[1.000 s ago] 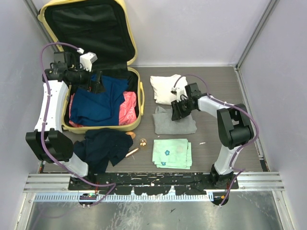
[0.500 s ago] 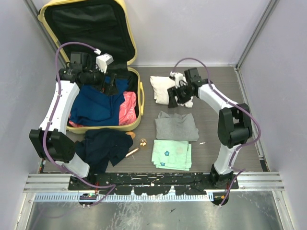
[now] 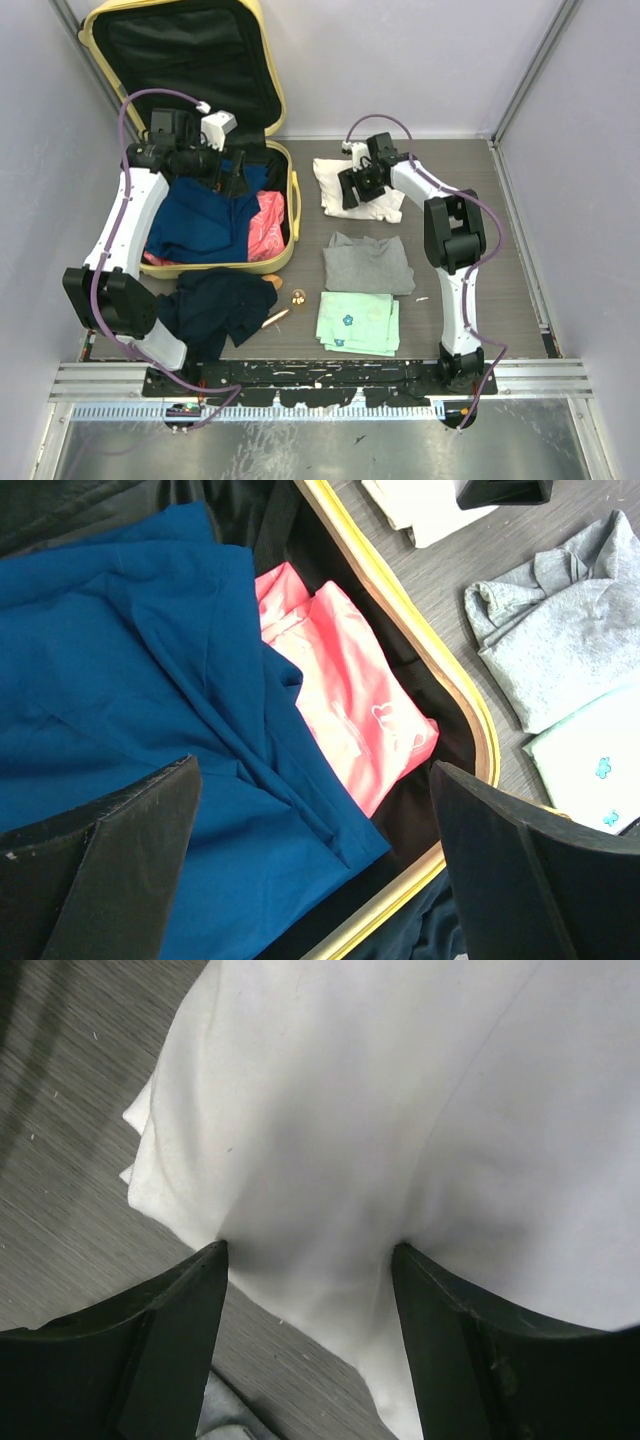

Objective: Pack the luggage

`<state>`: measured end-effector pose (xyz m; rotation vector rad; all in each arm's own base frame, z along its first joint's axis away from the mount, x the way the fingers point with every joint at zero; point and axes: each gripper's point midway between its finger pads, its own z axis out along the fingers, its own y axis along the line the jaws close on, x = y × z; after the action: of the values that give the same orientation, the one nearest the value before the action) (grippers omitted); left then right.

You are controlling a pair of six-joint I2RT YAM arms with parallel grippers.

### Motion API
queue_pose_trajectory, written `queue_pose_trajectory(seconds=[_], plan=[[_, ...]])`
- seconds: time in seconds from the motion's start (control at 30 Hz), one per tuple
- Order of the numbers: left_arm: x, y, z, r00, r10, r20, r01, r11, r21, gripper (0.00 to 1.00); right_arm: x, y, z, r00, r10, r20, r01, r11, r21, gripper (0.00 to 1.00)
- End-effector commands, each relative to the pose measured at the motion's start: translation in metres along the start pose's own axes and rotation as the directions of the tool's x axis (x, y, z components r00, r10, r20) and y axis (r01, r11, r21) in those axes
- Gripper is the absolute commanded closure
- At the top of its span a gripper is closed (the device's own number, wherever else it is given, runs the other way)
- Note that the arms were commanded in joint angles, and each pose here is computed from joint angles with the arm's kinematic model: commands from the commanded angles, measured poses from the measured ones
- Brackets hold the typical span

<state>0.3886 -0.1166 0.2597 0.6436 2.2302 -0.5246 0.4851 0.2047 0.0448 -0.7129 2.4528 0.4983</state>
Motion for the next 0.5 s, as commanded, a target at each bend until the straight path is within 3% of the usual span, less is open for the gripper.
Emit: queue_pose_trajectory(seconds=[0.0,0.13,0.27,0.47], plan=[[-0.018,-0.013,0.001,0.998,0.009,0.069,-0.008,1.0,-0.023,0.02,-0.002,0.002,-0.005,1.0,-0.01,-0.013,0.009,1.0,-0.007,0.29],[-0.023,-0.04,0.021,0.995,-0.038,0.093,0.039,0.999,-0.01,0.02,0.049,0.002,-0.015,0.994,0.034,-0.107,-0.039,0.998,-0.048,0.31],[-0.03,-0.087,0.05,0.993,-0.013,0.115,0.008,0.999,0.044,0.02,0.083,0.005,-0.033,0.988,0.028,-0.149,-0.038,0.997,-0.061,0.33],[-0.04,-0.162,0.105,0.989,-0.065,0.131,0.046,0.989,0.141,0.02,0.066,-0.004,-0.068,0.996,0.073,-0.055,-0.076,0.996,-0.046,0.31]])
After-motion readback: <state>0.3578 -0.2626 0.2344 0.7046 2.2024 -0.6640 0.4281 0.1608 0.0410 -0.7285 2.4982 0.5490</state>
